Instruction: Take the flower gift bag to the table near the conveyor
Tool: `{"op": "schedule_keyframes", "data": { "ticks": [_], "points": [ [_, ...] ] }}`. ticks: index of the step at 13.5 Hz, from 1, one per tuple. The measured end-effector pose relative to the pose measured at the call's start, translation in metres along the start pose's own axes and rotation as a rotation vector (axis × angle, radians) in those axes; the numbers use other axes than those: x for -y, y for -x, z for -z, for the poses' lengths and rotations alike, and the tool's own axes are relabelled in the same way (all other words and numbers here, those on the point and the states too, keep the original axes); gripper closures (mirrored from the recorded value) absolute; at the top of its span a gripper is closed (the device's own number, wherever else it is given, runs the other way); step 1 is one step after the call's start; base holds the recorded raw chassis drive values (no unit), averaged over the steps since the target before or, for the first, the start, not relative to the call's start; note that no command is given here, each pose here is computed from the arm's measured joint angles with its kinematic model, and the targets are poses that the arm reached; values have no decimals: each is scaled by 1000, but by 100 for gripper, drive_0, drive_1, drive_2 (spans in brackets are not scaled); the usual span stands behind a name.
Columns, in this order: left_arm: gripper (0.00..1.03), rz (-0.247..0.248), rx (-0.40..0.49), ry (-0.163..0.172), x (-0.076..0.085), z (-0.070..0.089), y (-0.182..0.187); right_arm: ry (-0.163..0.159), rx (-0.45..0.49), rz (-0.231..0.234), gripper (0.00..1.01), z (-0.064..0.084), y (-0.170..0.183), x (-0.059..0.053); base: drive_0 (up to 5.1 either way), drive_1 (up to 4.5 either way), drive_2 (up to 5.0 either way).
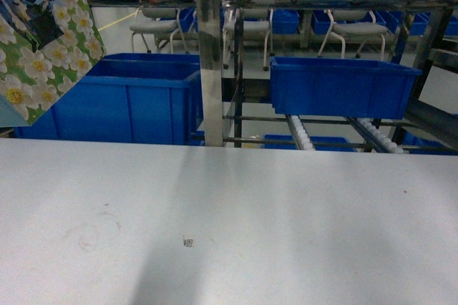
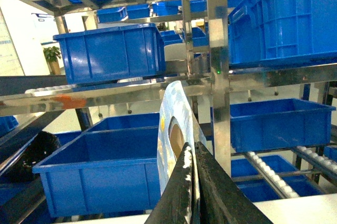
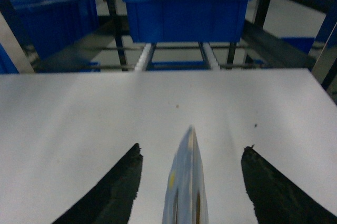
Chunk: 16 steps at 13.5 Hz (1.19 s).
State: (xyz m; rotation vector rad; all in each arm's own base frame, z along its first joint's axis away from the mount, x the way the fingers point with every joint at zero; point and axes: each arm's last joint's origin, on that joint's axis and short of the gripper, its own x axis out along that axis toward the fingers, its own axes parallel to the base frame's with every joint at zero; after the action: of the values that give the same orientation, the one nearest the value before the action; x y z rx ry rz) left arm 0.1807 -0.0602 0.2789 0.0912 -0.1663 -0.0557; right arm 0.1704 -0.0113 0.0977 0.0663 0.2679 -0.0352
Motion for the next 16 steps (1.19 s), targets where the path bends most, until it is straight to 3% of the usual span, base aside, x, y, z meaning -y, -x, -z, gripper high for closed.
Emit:
{"op": "schedule_keyframes", "data": {
  "ticks": [1,7,9,12,14,16],
  "points": [
    [101,0,0,0,0,0,0,3,58,-3,41,-9,2,-1,0,0,0],
    [101,0,0,0,0,0,0,7,178,-6,17,-28,12,-2,0,0,0],
    [101,0,0,0,0,0,0,8,193,4,4,-34,17,-4,0,0,0],
    [101,0,0,0,0,0,0,7,229,37,3,-47,42,-11,0,0,0],
    [101,0,0,0,0,0,0,5,275,72,3,-52,61,-10,0,0,0],
    [101,0,0,0,0,0,0,24,289,119,3,-54,69,-6,0,0,0]
  ]
}}
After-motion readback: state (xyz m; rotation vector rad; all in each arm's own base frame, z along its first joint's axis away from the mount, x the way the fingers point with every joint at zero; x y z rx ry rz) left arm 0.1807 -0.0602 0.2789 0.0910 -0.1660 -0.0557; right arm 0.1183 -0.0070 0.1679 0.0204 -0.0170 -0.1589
